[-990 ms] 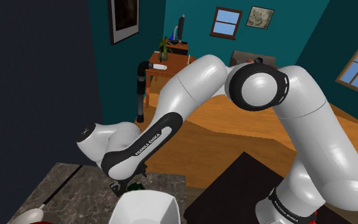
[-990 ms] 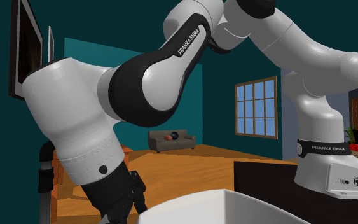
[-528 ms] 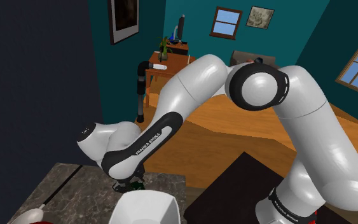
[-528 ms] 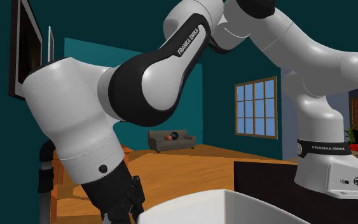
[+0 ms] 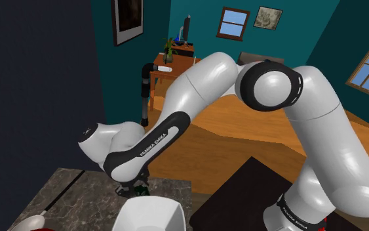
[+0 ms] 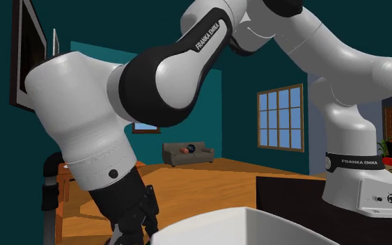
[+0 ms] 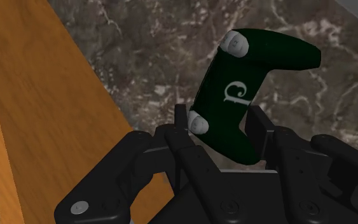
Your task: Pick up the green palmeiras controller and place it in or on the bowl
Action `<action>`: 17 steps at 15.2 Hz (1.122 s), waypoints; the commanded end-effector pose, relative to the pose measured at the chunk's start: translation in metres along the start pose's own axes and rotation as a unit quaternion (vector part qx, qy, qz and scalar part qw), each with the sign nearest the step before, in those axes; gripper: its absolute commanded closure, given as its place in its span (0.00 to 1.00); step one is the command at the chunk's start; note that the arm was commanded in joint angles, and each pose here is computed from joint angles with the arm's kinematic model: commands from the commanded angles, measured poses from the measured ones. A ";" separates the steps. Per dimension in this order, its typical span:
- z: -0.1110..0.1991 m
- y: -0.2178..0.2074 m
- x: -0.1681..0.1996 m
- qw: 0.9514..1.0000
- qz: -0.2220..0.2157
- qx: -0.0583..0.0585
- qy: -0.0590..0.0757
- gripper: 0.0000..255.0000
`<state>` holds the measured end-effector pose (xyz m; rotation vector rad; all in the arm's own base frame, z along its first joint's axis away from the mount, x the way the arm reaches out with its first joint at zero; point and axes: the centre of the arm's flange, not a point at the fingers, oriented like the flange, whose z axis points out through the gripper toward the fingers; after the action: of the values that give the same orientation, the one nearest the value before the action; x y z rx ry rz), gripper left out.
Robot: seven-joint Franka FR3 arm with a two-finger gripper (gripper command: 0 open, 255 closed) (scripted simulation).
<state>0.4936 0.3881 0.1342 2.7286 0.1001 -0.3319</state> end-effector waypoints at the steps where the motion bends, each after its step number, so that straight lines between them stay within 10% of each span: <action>1: -0.010 0.003 -0.003 1.000 0.000 0.000 0.000 1.00; 17: -0.085 0.035 -0.023 1.000 0.000 0.000 0.000 1.00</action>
<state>0.4946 0.3879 0.2231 2.7286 0.0998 -0.3316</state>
